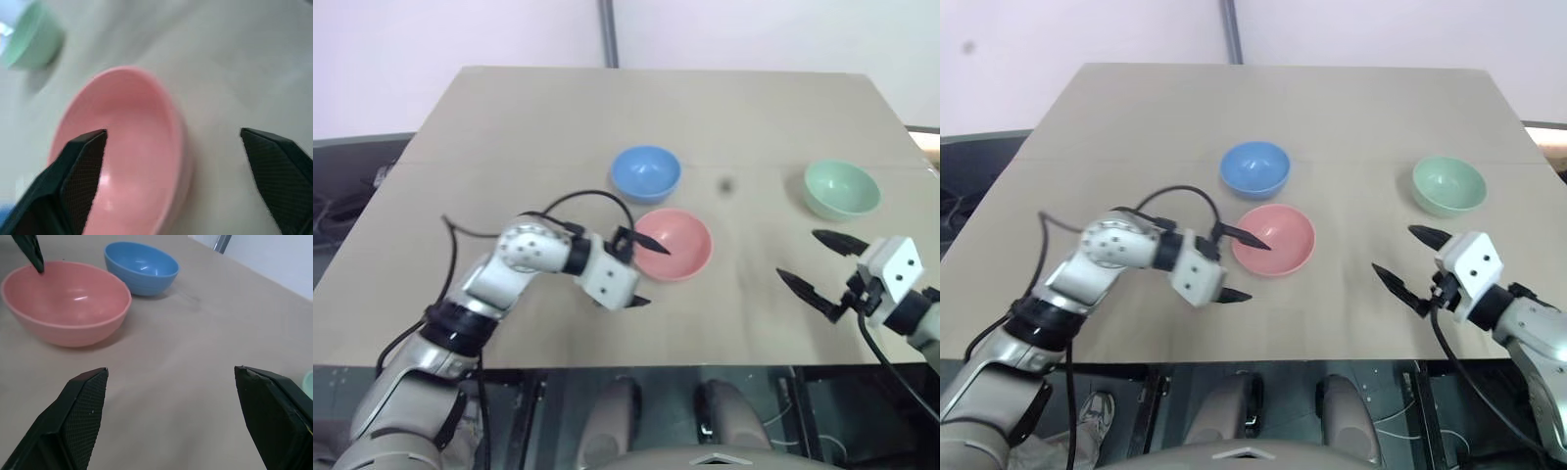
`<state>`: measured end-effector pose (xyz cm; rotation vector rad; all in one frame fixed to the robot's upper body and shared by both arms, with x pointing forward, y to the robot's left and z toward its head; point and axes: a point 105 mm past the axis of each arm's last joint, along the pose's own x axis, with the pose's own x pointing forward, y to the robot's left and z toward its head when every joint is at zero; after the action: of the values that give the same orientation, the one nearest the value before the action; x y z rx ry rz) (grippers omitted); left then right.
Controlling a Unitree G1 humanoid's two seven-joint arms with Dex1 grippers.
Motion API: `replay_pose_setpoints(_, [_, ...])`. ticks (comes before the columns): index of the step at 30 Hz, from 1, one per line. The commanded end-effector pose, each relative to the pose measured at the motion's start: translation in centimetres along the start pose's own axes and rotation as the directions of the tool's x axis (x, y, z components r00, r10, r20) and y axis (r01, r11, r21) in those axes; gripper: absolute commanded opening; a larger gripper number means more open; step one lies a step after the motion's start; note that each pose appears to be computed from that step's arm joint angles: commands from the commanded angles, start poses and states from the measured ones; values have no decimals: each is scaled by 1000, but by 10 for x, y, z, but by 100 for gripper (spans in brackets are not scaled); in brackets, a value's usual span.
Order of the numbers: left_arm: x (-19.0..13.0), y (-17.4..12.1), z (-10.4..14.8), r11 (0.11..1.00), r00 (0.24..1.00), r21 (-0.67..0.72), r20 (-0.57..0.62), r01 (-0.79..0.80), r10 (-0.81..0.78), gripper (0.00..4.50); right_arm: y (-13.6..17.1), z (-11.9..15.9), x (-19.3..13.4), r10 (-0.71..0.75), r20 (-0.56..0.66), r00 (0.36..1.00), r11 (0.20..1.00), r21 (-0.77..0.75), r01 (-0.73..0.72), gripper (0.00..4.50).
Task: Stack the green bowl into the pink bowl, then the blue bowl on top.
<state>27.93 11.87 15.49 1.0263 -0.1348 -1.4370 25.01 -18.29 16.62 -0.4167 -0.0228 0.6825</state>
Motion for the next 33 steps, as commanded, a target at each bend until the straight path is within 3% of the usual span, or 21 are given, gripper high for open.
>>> replay_pose_setpoints(1, [-34,12,4,973,985,-155,-43,-169,164,447,2,18,18,37,28,999,999,-33,-36,450])
replay_pose_setpoints(3, [-52,10,8,931,977,-297,-23,-211,214,447,1,29,35,62,36,997,996,-67,-60,450])
replay_pose_setpoints(5, [-74,9,0,786,926,-528,-1,-321,377,447,4,46,69,138,65,988,987,-90,-132,450])
replay_pose_setpoints(7, [-93,9,-11,703,850,-556,-10,-443,527,447,8,58,99,195,75,978,978,-89,-188,450])
replay_pose_setpoints(9, [-102,0,-21,669,840,-574,-64,-472,538,447,13,62,121,228,63,972,971,-82,-223,450])
replay_pose_setpoints(11, [-117,-10,-36,579,804,-627,-134,-521,579,447,24,71,151,266,61,962,962,-79,-261,450])
replay_pose_setpoints(14, [-128,-28,-34,566,791,-621,-149,-542,593,447,48,88,183,356,82,931,934,-38,-354,450])
replay_pose_setpoints(19, [-131,-42,-28,527,776,-635,-190,-564,602,447,68,92,225,392,31,919,920,1,-392,450])
replay_pose_setpoints(24, [-127,-48,-23,512,770,-646,-192,-566,609,447,70,98,251,375,15,927,926,49,-376,450])
replay_pose_setpoints(31, [-121,-50,-19,508,762,-644,-190,-573,619,447,57,78,270,298,-68,952,955,27,-297,450])
replay_pose_setpoints(33, [-120,-51,-18,506,761,-644,-190,-574,621,450,56,74,272,291,-86,953,957,11,-291,388])
